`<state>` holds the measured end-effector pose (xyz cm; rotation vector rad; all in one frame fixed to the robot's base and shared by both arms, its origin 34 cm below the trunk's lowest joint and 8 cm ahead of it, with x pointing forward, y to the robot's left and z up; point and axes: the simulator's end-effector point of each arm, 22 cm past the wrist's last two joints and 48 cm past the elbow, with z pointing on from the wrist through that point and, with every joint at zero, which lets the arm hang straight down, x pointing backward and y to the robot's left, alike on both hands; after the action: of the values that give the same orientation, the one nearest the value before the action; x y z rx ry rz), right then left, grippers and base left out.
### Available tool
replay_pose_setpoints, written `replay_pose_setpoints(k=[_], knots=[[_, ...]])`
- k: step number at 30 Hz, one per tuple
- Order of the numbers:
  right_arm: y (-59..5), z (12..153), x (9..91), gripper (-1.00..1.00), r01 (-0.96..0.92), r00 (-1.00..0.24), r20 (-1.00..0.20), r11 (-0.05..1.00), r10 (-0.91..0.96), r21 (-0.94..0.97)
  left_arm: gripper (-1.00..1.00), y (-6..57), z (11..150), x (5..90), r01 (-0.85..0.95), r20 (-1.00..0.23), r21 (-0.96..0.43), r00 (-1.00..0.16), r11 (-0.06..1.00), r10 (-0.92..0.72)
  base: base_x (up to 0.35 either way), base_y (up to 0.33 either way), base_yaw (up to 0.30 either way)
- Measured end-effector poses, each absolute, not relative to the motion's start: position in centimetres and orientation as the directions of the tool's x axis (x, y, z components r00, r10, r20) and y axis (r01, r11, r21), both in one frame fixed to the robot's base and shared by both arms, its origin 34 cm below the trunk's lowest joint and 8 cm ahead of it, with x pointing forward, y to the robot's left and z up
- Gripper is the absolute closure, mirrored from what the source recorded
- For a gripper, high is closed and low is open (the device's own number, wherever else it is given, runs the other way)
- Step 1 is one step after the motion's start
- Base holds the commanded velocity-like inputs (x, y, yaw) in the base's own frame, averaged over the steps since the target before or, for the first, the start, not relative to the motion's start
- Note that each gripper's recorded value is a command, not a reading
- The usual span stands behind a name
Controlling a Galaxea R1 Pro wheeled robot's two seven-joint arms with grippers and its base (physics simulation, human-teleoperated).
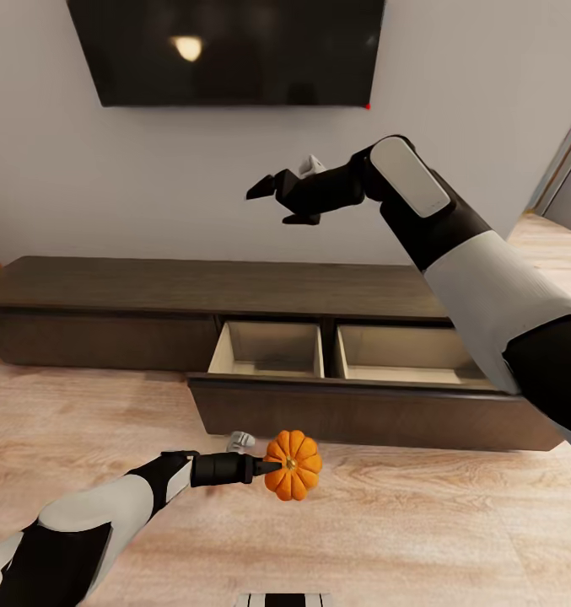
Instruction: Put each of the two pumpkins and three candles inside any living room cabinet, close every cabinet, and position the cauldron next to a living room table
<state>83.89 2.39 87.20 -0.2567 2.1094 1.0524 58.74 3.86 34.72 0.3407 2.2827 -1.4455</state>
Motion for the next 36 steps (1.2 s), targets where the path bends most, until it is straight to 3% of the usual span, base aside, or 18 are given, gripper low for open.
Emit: replay_pose_setpoints(k=[10, 14, 29, 36], knots=[[2.3, 89.2, 82.3, -1.0, -0.488, -0.681, -0.719, 0.643, 0.143, 0.59, 1.0, 3.2, 37.0, 59.1, 0.45, -0.5, -0.788, -0.866, 0.421, -0.009, -0.095, 0.072, 0.0], [2.4, 88.3, 81.4, -1.0, -0.483, -0.695, -0.706, 0.64, 0.134, 0.598, 1.0, 3.2, 36.2, 56.6, 0.37, -0.376, -0.818, -0.923, 0.439, 0.077, -0.244, 0.179, 0.0], [1.2, 85.1, 77.2, -1.0, -0.501, -0.7, -0.704, 0.622, 0.118, 0.602, 1.0, 5.2, 38.8, 57.2, 0.41, -0.417, -0.788, -0.904, 0.46, 0.091, -0.076, 0.041, 0.0], [0.2, 85.3, 75.5, -1.0, -0.519, -0.683, -0.721, 0.618, 0.115, 0.591, 1.0, 6.0, 42.4, 56.7, 0.434, -0.438, -0.827, -0.896, 0.358, 0.076, 0.0, 0.0, 0.0]])
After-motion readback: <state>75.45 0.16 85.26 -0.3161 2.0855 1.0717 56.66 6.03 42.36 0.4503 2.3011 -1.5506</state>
